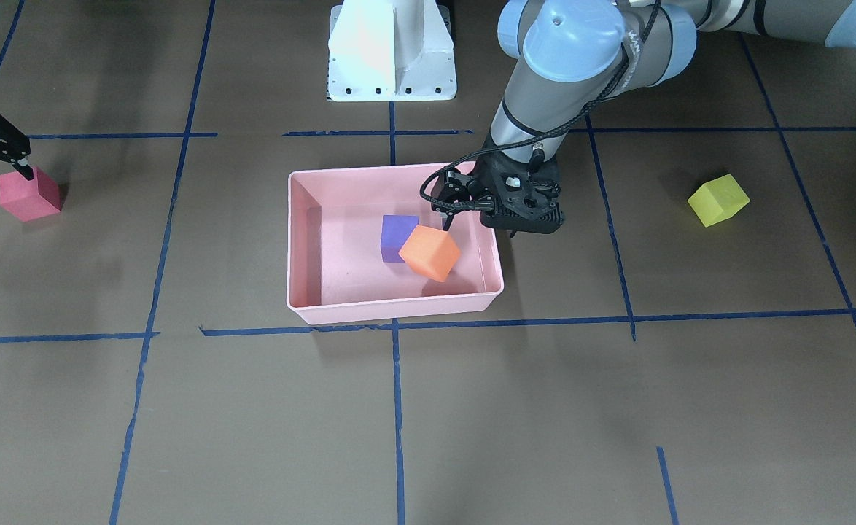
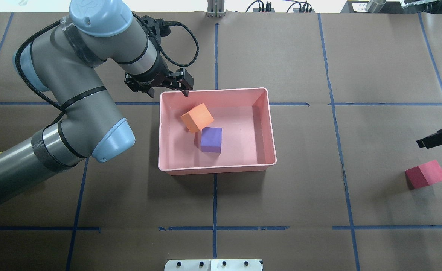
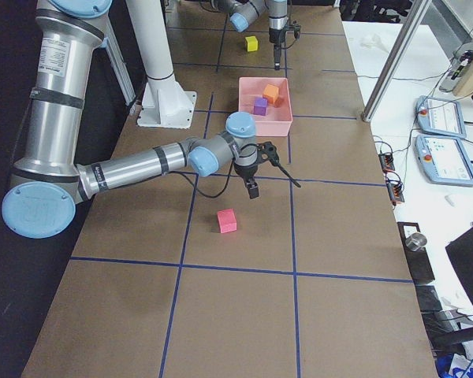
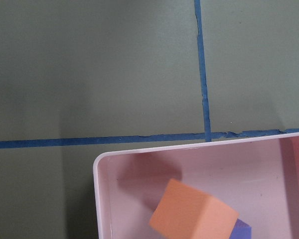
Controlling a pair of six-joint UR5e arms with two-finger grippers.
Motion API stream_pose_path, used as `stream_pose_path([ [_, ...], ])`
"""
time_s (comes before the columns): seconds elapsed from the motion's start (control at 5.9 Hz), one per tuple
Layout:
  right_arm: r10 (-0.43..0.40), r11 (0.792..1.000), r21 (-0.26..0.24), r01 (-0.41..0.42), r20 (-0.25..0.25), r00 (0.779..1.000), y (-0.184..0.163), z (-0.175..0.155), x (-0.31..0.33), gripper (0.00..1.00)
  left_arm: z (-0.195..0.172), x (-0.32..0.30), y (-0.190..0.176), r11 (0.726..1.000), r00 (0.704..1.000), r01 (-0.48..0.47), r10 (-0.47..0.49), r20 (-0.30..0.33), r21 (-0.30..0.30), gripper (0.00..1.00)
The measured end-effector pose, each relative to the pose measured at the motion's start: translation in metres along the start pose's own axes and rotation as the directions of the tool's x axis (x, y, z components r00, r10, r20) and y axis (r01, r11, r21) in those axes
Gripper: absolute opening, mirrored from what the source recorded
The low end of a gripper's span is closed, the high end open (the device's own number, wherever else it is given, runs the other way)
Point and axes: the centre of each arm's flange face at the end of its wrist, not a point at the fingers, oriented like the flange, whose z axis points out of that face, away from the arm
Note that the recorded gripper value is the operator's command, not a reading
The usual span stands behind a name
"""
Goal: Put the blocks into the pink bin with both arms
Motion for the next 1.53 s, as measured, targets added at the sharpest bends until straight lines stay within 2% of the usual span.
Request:
stream_pose_path([
  [0.34,0.045,0.999,-0.018,-0.045,-0.015,0.999,0.022,0.04,-0.005,1.0,0.0,0.0,0.002,1.0,1.0,-0.002,0.002,-0.001,-0.001,1.0],
  [0.85,0.03,0.995,-0.097,-0.036,-0.061,0.998,0.052,0.079,0.006,1.0,0.0,0.002,0.004,1.0,1.0,-0.005,0.005,-0.003,-0.001,1.0],
  [1.02,0.008,0.993,-0.121,-0.017,-0.08,0.997,0.059,0.092,0.013,0.78,0.0,0.001,0.004,1.0,1.0,-0.005,0.005,-0.003,0.0,1.0],
  [1.19,-0.007,0.991,-0.136,-0.005,-0.09,0.996,0.063,0.099,0.018,0.26,0.0,0.001,0.004,1.0,1.0,-0.005,0.005,-0.002,0.0,1.0],
  [1.36,-0.012,0.99,-0.14,-0.001,-0.092,0.996,0.062,0.103,0.018,0.18,-0.001,0.001,0.005,1.0,1.0,-0.005,0.005,-0.003,0.0,1.0],
  [1.53,-0.015,0.99,-0.138,0.003,-0.089,0.996,0.059,0.103,0.016,0.18,-0.001,0.0,0.005,1.0,1.0,-0.007,0.007,-0.004,0.001,1.0],
])
